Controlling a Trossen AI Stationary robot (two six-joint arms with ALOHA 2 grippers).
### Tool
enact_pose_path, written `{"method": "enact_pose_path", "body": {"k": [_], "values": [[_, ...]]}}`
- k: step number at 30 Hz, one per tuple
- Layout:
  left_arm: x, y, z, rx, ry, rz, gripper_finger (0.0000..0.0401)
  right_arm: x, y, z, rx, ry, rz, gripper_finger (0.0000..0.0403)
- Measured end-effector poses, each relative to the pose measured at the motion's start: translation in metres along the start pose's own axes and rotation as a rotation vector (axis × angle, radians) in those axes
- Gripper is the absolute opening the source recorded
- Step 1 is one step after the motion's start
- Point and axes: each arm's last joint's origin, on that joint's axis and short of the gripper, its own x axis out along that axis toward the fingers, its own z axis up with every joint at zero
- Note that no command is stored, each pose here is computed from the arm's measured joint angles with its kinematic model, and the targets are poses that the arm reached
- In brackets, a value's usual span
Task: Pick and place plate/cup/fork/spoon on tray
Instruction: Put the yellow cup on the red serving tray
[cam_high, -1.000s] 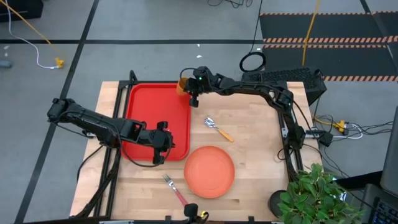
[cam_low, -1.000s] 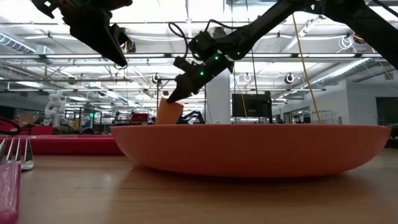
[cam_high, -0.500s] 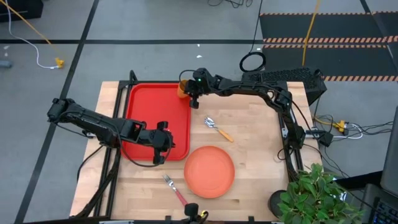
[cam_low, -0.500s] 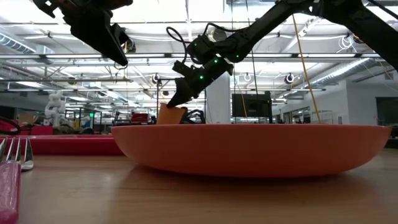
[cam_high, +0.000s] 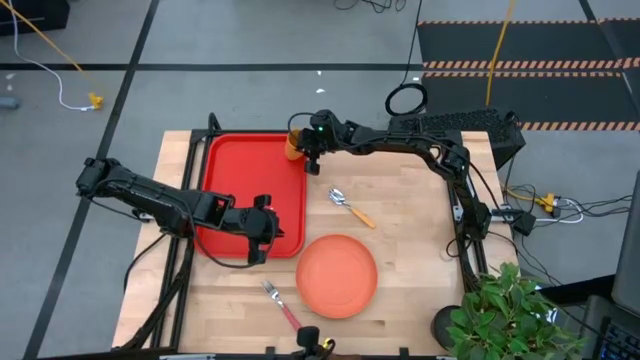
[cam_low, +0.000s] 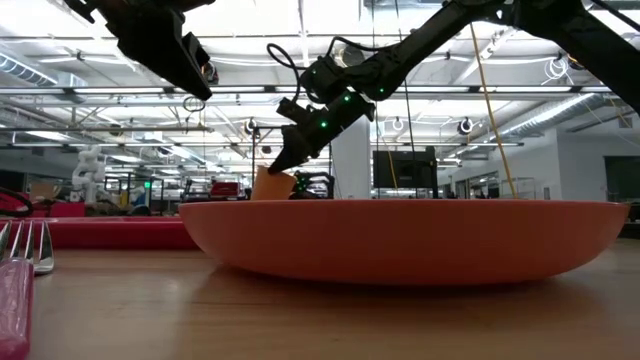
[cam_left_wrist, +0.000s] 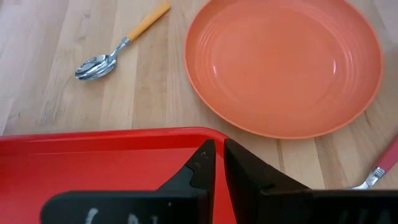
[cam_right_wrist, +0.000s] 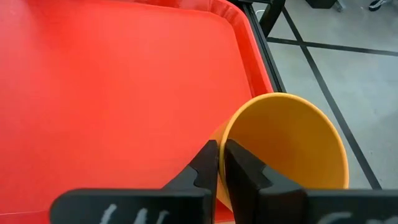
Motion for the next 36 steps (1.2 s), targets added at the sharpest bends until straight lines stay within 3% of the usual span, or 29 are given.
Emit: {"method": "enact_pose_path", "body": {"k": [22,36], "values": [[0.0,0.0,0.0,-0.001,0.0,0.0,0.0037,-0.0001,-0.0008,-0.0004,-0.008,0.012,-0.029,0.002],[0.0,-0.0001,0.0006,-0.002,-0.007,-0.001,0.0037,0.0001,0.0008,0.0007,-0.006,0.007,-0.027,0.0108]]}}
